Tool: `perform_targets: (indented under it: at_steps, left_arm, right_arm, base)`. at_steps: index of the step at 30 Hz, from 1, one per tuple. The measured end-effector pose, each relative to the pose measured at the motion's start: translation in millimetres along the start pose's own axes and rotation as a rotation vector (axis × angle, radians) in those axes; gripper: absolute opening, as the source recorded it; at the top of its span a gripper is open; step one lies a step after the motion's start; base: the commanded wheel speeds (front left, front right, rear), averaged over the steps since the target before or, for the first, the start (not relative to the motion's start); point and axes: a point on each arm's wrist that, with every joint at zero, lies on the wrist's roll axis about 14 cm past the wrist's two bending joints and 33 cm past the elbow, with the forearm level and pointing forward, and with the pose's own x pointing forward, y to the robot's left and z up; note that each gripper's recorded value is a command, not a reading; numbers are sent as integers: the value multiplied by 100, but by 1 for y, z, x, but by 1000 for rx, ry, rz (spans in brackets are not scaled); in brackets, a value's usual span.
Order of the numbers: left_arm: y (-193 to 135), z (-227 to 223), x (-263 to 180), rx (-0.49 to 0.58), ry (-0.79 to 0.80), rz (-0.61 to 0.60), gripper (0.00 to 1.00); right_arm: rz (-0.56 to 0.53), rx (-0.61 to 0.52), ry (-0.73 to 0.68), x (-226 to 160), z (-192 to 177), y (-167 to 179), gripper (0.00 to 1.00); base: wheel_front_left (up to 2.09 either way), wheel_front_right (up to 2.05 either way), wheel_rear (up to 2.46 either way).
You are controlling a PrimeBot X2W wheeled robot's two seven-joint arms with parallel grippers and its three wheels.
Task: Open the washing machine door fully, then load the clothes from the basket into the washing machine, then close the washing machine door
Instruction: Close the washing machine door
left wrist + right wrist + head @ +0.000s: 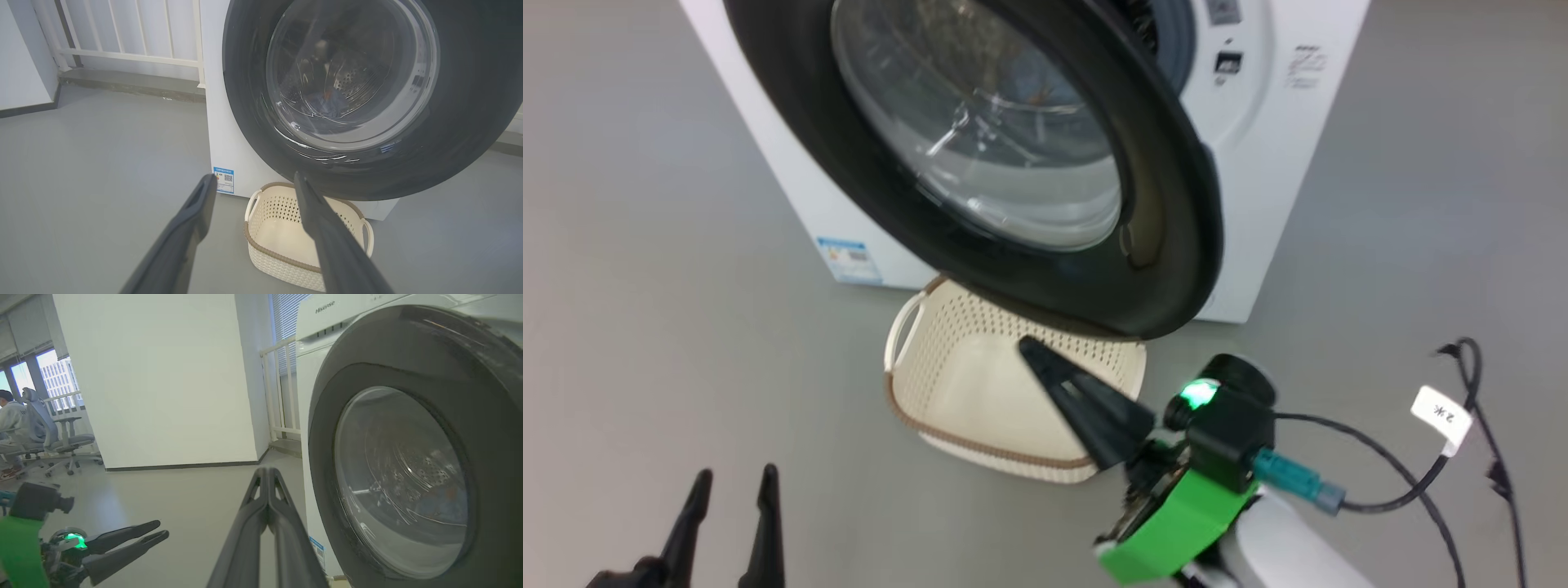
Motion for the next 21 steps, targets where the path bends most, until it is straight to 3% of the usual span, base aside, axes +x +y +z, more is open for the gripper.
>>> perform_targets:
  at_steps: [12, 21]
  left_arm:
    - [-3, -18, 31, -23, 55, 12, 100]
    - [-10, -32, 48, -31, 95, -2, 100]
  right_arm:
    - [-262, -17, 156, -21, -74, -108, 0]
    - [-401, -5, 191, -29, -100, -168, 0]
  base:
    - [0, 0, 0]
    - [0, 0, 0]
